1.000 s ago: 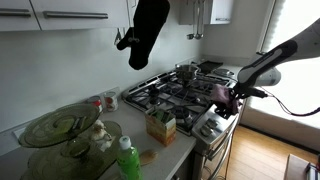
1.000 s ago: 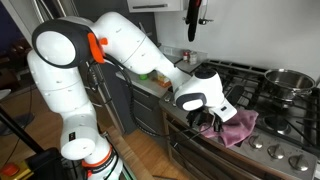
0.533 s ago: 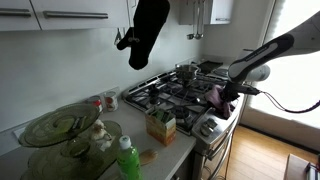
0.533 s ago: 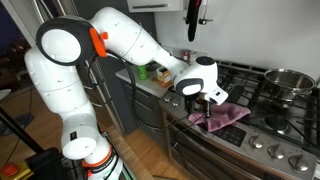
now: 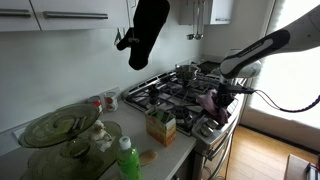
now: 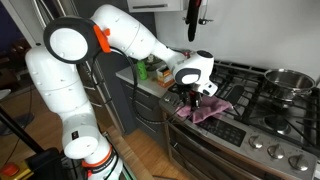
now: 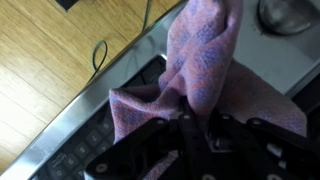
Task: Use the pink towel to wipe the buttons on the stove
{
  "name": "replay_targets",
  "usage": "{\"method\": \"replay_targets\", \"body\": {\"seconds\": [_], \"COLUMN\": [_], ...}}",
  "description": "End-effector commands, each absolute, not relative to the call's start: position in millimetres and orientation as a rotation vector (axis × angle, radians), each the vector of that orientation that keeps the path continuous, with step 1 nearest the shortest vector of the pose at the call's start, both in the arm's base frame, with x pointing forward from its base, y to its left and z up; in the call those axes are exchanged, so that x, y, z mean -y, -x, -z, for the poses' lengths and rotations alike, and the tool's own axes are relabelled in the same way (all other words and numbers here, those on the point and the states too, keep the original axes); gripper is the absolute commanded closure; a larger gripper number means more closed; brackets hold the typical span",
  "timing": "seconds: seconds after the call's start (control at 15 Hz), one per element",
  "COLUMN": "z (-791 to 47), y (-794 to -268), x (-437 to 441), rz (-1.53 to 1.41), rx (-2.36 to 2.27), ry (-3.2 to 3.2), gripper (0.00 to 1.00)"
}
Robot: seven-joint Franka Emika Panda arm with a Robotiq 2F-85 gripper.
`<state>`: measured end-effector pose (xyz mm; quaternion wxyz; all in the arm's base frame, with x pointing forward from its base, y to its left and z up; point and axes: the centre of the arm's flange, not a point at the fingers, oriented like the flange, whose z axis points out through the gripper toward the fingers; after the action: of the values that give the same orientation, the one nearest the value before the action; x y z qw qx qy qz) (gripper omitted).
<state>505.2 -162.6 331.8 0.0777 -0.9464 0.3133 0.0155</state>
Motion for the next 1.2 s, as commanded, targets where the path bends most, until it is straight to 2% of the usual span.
{"method": "replay_targets", "body": {"seconds": [0.0,0.4,1.13], "z": [-287.7,-278.0,-292.5], "y": [-512.8,-490.0,-451.5], "x": [135.8,198.7,302.9], "rz": [-0.302,-0.363,-0.007], "rx": [-0.864,-1.269,-2.051], "ry": [2.864,2.869,2.439], "gripper": [0.96,0.96,0.96]}}
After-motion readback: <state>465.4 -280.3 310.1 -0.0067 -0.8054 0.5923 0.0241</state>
